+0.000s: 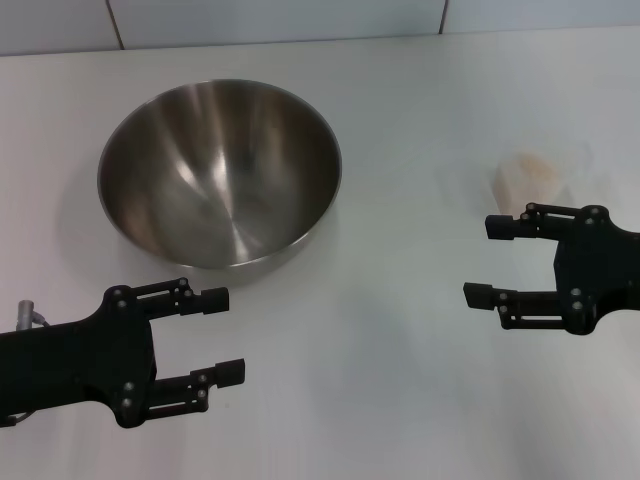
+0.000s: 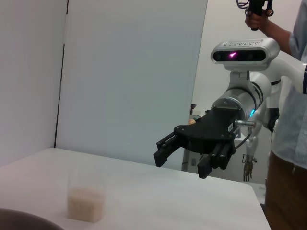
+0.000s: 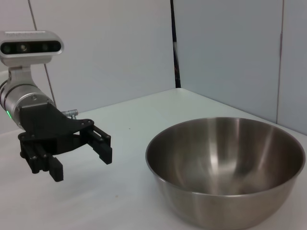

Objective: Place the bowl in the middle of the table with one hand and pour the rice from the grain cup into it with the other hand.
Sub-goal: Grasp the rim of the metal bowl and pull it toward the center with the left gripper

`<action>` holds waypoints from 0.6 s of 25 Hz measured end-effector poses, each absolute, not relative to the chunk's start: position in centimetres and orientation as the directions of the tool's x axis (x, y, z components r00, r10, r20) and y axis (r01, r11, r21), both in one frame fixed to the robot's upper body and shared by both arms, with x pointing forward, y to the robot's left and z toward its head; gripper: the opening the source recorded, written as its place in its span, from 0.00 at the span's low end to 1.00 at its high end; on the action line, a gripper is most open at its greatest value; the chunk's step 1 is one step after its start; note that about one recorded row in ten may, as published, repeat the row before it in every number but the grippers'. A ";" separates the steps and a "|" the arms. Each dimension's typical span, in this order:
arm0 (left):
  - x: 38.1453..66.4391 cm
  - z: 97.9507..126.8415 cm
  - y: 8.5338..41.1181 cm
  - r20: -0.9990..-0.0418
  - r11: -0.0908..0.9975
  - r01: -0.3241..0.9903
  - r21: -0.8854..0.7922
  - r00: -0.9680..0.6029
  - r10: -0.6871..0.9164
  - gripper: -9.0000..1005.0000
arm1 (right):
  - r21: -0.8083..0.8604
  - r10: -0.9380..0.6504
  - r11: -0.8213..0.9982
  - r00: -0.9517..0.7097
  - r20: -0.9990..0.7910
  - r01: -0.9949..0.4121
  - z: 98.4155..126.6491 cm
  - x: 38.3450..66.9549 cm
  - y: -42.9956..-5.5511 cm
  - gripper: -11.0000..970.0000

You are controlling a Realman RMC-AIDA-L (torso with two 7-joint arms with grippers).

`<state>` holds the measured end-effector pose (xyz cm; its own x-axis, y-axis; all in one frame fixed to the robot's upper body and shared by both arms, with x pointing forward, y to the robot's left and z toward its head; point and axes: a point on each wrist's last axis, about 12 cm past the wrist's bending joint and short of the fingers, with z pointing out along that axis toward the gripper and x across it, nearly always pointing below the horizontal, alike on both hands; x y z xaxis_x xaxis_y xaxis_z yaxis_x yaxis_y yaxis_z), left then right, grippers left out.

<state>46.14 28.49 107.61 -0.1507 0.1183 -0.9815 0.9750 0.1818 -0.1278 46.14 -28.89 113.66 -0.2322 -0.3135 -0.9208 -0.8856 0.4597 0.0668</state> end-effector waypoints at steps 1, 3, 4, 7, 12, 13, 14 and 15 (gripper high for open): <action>46.1 107.6 28.5 -0.981 0.182 0.975 -0.128 -0.151 0.118 0.69 | 0.067 -0.313 0.460 -0.232 -0.921 -0.886 113.7 46.1 -28.9 0.81; 46.1 107.6 28.5 -0.981 0.182 0.975 -0.128 -0.151 0.118 0.69 | 0.067 -0.316 0.460 -0.233 -0.920 -0.886 113.6 46.1 -28.9 0.81; 46.1 107.6 28.5 -0.981 0.182 0.975 -0.128 -0.151 0.118 0.69 | 0.067 -0.318 0.460 -0.234 -0.919 -0.886 113.6 46.1 -28.9 0.81; 46.1 107.6 28.5 -0.981 0.182 0.975 -0.128 -0.151 0.119 0.69 | 0.066 -0.322 0.459 -0.235 -0.917 -0.886 113.6 46.1 -28.9 0.81; 46.2 107.6 28.6 -0.982 0.189 0.974 -0.126 -0.149 0.115 0.69 | 0.065 -0.323 0.459 -0.234 -0.917 -0.886 113.6 46.2 -28.9 0.81; 46.3 107.7 28.6 -0.983 0.198 0.972 -0.125 -0.149 0.110 0.69 | 0.064 -0.323 0.458 -0.233 -0.917 -0.887 113.6 46.2 -28.9 0.81; 46.4 107.8 28.8 -0.983 0.213 0.969 -0.127 -0.151 0.102 0.69 | 0.064 -0.323 0.458 -0.233 -0.917 -0.887 113.6 46.2 -28.9 0.81; 46.9 108.3 29.3 -0.982 0.256 0.956 -0.146 -0.171 0.077 0.69 | 0.062 -0.323 0.456 -0.231 -0.918 -0.888 113.6 46.3 -28.8 0.81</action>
<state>46.93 29.28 108.30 -0.1705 0.0774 -0.9823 0.9557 0.2559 -0.1457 46.26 -28.83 113.64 -0.2308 -0.3232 -0.9177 -0.8876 0.4564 0.0625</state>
